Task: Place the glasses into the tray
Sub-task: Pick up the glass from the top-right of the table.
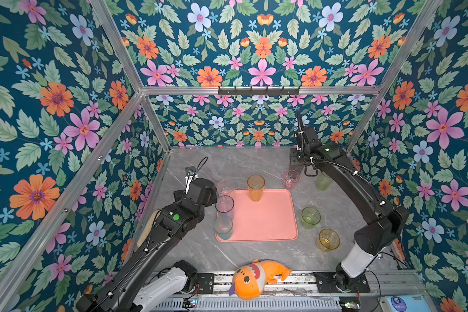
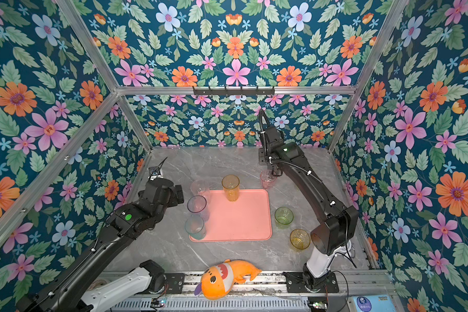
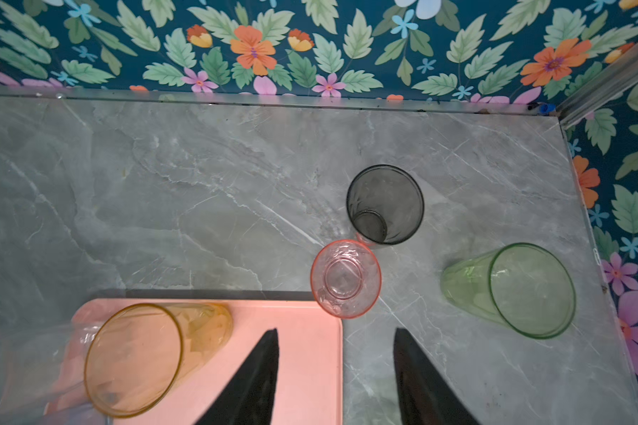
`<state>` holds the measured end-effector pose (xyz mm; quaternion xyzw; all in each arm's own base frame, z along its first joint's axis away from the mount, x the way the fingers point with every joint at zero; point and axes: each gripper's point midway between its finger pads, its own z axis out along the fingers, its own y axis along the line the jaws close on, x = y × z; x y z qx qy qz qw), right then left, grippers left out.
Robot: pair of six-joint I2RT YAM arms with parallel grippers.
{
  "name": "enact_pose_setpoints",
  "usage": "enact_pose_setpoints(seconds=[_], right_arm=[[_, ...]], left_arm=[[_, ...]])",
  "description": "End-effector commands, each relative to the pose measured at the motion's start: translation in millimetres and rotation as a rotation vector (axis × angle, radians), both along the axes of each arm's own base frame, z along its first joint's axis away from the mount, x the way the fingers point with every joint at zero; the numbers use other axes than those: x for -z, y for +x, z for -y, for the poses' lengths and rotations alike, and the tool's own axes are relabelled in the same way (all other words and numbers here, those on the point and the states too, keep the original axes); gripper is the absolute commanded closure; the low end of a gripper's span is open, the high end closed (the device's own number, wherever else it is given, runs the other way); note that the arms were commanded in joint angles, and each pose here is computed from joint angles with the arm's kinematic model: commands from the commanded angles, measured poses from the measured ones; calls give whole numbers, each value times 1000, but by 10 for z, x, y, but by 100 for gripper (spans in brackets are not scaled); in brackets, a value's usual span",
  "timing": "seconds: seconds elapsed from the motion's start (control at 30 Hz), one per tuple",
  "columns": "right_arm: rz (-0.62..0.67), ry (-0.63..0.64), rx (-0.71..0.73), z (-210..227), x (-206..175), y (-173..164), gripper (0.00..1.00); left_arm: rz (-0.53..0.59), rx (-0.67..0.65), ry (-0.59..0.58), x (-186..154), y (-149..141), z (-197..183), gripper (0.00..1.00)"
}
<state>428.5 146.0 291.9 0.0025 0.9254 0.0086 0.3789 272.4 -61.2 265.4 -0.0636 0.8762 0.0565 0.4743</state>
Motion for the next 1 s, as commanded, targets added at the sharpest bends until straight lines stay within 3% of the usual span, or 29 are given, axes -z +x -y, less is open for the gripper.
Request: enact_pose_setpoints(seconds=[0.0,0.63,0.97], right_arm=[[3,48,24,111,8,62,49],[-134,178,132,763,546,414,48],[-142,148,155,852,881,703,49]], left_arm=[[-8,36,2,17,50,66,1],[-12,37,-101,2,347,-299,1],[1,81,-128,40,435,-239,1]])
